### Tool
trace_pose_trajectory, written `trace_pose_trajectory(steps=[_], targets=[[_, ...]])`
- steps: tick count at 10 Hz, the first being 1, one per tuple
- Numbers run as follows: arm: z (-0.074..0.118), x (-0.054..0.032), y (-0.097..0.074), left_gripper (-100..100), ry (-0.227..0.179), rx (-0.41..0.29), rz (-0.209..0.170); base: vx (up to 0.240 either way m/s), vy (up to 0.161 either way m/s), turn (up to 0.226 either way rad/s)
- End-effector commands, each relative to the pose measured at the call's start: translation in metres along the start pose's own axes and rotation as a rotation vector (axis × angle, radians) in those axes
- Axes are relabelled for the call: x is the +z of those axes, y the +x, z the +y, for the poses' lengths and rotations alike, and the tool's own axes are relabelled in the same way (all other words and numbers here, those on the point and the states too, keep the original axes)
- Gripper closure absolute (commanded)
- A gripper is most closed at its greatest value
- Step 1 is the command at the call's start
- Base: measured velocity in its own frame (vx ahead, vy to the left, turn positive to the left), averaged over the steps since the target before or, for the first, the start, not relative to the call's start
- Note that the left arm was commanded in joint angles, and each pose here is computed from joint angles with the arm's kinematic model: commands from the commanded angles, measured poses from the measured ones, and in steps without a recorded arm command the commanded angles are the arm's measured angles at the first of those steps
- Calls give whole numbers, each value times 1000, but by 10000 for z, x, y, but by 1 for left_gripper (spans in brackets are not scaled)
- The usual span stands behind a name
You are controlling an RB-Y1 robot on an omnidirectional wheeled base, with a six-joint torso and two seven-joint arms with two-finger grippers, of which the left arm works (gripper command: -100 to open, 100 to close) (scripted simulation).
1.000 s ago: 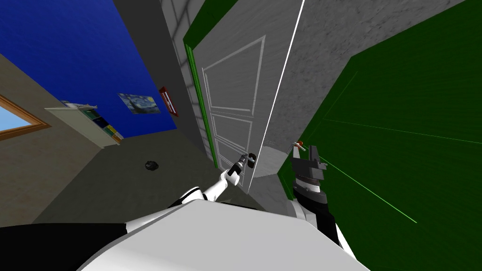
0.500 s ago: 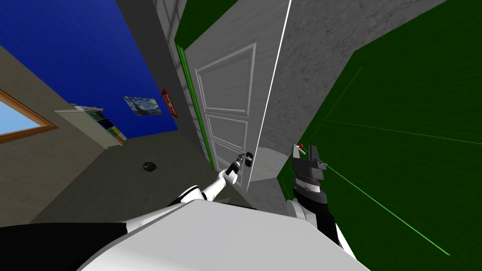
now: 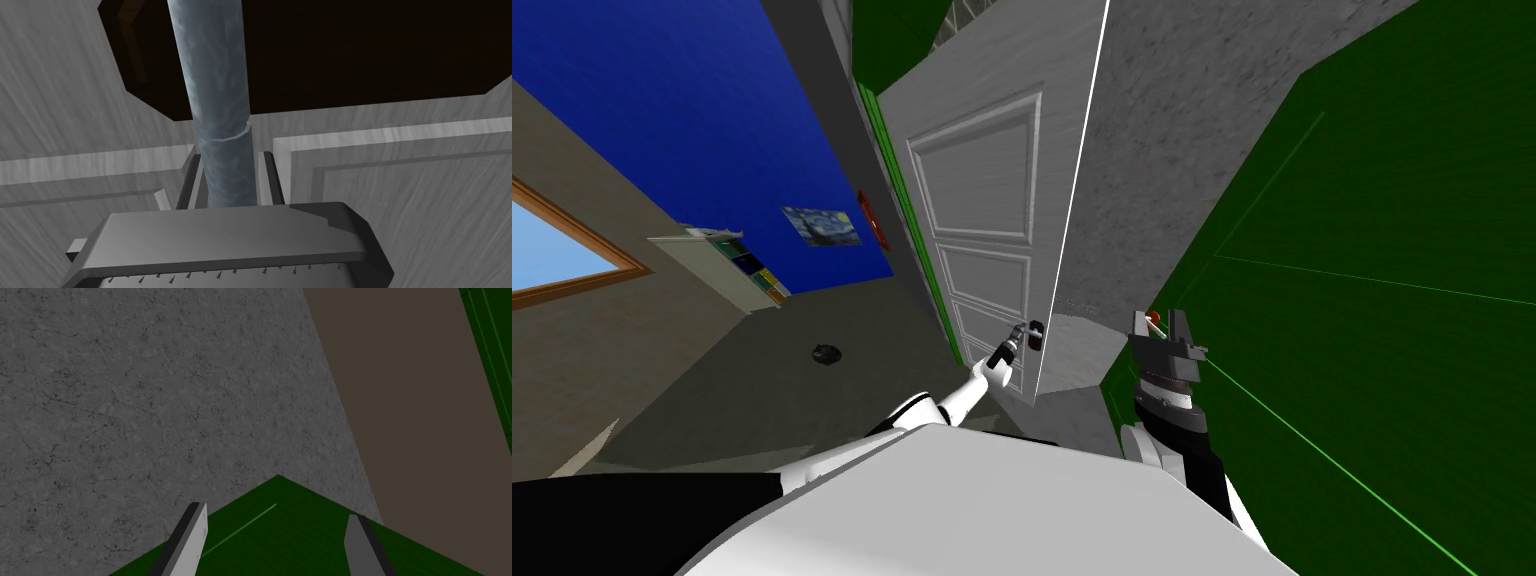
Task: Push the door open
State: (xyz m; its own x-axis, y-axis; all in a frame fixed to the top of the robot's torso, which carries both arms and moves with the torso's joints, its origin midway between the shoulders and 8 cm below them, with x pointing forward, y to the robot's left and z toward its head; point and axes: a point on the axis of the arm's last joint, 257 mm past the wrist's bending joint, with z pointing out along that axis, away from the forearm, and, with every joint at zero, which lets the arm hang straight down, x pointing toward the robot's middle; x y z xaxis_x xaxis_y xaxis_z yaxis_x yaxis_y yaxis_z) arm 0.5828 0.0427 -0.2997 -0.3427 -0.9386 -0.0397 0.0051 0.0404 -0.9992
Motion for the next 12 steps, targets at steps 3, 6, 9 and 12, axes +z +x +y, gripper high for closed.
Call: trace_pose_trajectory(steps=[3, 6, 9, 12], targets=[[-29, -2, -374, 100, 2, 8, -60, 133, -145, 66], [-30, -6, -466, 100, 2, 6, -78, 74, -82, 48], [-33, -14, -625, 100, 2, 0, -113, 104, -146, 79], [-35, -22, -748, 100, 3, -9, -142, 89, -110, 57]])
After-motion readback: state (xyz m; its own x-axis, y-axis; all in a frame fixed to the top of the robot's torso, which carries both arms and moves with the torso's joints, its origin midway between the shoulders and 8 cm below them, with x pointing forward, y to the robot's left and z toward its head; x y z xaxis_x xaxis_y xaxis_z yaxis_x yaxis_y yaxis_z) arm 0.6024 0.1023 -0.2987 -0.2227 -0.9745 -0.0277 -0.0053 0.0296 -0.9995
